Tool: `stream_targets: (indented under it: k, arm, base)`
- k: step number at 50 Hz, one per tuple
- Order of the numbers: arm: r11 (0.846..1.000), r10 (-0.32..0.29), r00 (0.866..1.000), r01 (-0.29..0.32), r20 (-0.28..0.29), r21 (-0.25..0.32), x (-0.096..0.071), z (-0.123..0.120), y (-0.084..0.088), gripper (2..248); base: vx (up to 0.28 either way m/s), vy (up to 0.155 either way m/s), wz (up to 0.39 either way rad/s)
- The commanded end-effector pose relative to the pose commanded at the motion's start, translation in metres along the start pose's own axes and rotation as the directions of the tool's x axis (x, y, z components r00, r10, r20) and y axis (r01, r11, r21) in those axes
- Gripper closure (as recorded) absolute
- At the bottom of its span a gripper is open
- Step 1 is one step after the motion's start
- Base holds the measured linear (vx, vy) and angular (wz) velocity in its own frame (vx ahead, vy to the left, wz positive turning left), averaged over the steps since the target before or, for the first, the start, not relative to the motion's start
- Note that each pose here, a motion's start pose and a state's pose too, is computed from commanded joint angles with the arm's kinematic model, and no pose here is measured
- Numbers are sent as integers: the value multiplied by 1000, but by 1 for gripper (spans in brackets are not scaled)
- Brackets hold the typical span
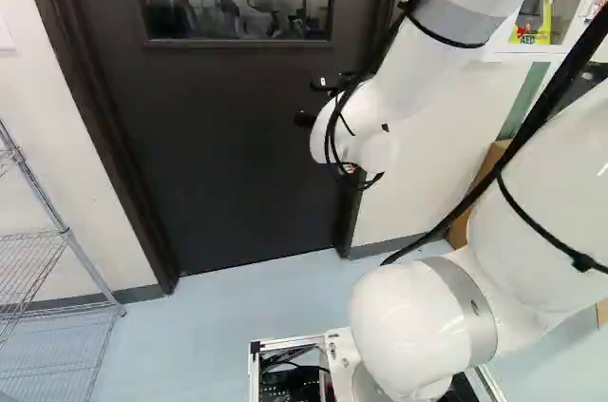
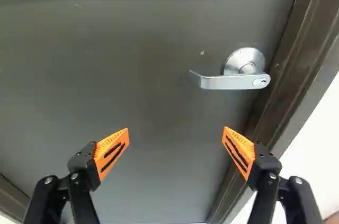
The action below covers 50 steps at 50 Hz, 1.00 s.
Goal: Open the door and move inside
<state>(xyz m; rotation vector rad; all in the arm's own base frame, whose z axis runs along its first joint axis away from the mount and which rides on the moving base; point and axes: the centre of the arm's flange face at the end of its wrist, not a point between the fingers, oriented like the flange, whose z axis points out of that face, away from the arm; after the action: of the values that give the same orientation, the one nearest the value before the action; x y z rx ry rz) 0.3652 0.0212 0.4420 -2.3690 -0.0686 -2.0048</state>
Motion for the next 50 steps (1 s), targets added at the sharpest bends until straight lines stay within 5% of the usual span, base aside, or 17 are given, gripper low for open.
stream_targets:
  k: [50]
  arm:
    - [1000,0,993,0,-118,-1,54,13,1,3]
  base:
    - [0,0,0]
